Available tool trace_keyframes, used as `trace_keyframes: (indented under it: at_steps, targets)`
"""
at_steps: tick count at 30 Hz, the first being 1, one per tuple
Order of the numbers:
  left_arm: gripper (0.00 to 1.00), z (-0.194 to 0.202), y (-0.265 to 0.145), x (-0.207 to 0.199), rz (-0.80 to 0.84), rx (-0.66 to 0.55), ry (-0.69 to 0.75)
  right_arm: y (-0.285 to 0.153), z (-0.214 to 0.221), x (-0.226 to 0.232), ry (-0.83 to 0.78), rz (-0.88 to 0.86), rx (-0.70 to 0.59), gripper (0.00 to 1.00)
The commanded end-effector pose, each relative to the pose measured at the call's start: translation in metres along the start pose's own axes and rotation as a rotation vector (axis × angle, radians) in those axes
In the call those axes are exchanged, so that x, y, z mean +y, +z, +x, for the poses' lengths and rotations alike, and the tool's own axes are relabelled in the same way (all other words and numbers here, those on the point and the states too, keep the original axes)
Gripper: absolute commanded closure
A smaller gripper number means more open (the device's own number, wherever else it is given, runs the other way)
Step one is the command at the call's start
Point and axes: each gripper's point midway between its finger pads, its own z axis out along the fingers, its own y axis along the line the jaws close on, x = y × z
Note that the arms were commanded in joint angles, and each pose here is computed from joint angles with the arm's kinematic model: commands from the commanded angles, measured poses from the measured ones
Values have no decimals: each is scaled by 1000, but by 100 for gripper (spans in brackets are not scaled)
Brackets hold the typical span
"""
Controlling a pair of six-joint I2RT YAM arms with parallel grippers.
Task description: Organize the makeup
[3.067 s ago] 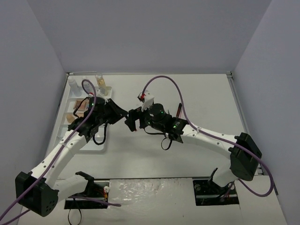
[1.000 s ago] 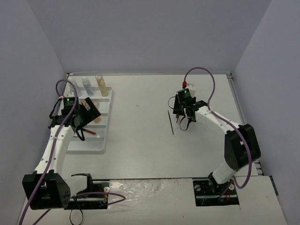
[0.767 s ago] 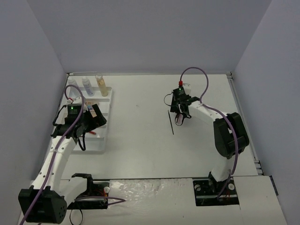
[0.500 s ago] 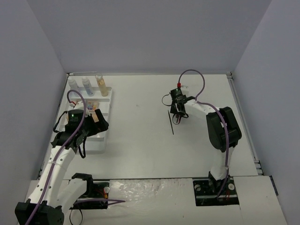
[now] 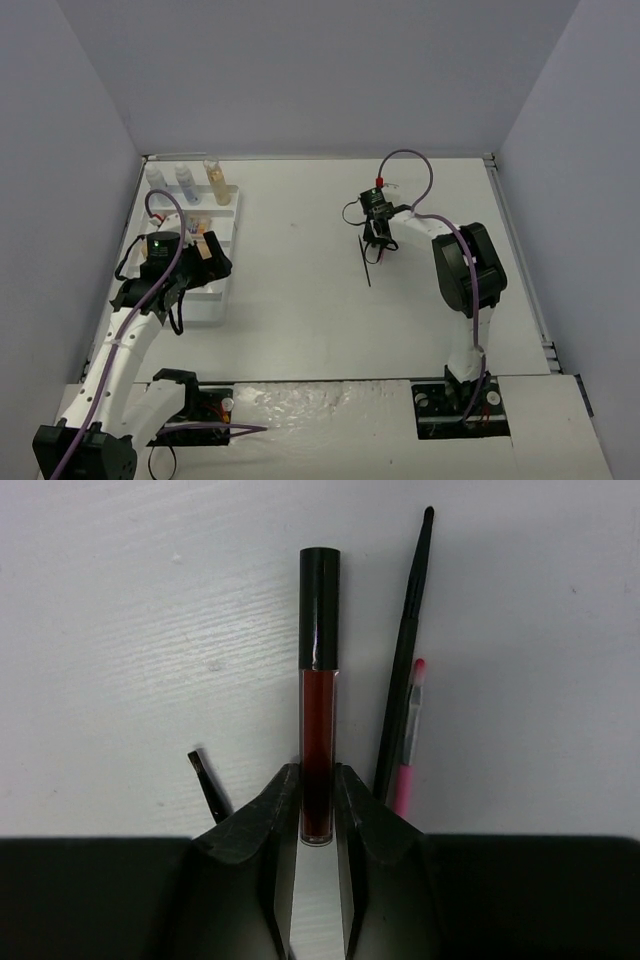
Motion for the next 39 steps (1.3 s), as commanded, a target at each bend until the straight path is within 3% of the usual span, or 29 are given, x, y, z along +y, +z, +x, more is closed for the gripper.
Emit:
trace_keyframes:
  at_steps: [1,5,9,16,23,31,39]
  targets:
    - [3,-24,-2,-15,53,-75,12,-3,-26,3,14,8,-67,100]
    - [3,-22,-4,-22,87,-61,-23,-26,-45,15,-33,-58,-126,100]
    - [3,-30,-12,-41,162,-65,-90,-85,-72,50,-129,-240,-270,100]
    - [3,-62,-20,-100,370,-45,-242,-201,-35,141,-282,-694,-419,100]
    - [3,-88,-37,-154,511,-102,-281,-274,-10,176,-296,-959,-469,100]
    - [10,-93,-41,-191,568,-137,-274,-312,-2,196,-276,-1111,-481,100]
    - [28,-90,-29,-209,577,-129,-280,-323,5,205,-275,-1160,-471,100]
